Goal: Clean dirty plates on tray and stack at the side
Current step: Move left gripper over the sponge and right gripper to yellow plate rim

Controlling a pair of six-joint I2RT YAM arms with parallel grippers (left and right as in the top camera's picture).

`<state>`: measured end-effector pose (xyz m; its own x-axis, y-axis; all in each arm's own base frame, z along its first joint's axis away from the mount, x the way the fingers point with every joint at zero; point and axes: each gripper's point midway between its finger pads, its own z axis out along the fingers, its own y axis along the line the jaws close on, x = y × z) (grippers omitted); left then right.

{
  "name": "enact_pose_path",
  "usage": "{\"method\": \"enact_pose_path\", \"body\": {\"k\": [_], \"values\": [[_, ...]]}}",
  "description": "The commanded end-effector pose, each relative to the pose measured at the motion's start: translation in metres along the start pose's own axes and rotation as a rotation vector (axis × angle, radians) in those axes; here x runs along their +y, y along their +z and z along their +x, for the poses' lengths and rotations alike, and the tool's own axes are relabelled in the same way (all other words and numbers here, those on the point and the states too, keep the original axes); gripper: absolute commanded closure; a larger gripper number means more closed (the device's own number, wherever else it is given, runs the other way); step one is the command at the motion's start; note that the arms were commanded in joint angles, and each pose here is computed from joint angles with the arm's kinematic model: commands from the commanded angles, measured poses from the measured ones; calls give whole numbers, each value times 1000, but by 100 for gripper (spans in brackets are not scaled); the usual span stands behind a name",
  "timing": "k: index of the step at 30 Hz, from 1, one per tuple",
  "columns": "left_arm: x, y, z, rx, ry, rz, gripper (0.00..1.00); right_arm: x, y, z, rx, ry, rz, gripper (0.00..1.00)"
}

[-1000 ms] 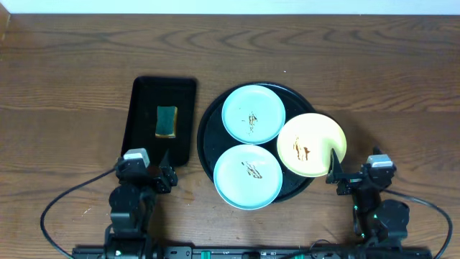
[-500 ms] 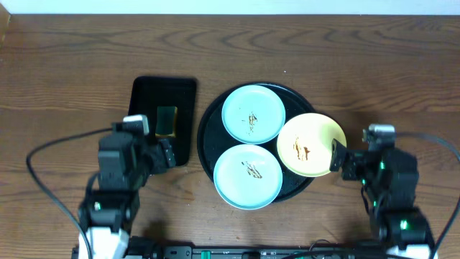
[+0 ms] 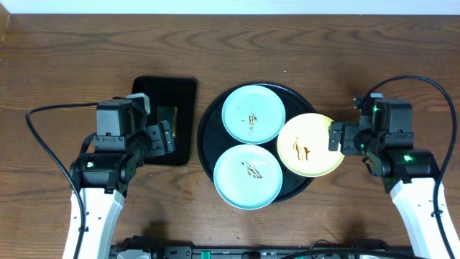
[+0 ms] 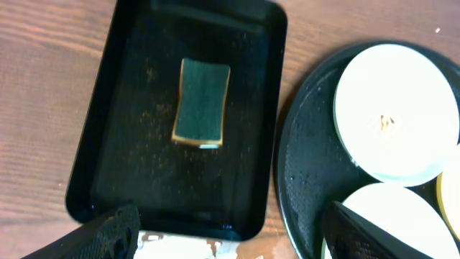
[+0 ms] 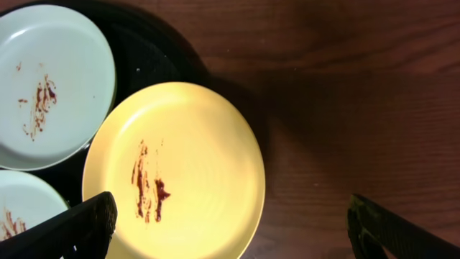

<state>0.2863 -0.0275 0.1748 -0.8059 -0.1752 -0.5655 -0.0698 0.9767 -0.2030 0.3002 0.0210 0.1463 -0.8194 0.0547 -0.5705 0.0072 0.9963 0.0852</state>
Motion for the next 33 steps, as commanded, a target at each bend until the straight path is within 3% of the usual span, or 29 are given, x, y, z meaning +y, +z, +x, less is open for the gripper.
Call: {"method": "enact_pose_path", "body": {"k": [1, 5, 11, 22, 33], "values": [[-6, -3, -20, -66, 7, 28, 18, 5, -4, -8, -20, -18, -20, 1], [-8, 12, -43, -126, 24, 35, 21, 5, -4, -10, -28, -18, -21, 1], [8, 63, -48, -73, 16, -41, 23, 5, -4, -10, -27, -18, -21, 1], [29, 145, -19, 90, 102, -108, 24, 5, -4, -9, -27, -18, -21, 1], [43, 178, 5, 174, 99, -152, 25, 5, -4, -9, -27, -18, -21, 1]]}}
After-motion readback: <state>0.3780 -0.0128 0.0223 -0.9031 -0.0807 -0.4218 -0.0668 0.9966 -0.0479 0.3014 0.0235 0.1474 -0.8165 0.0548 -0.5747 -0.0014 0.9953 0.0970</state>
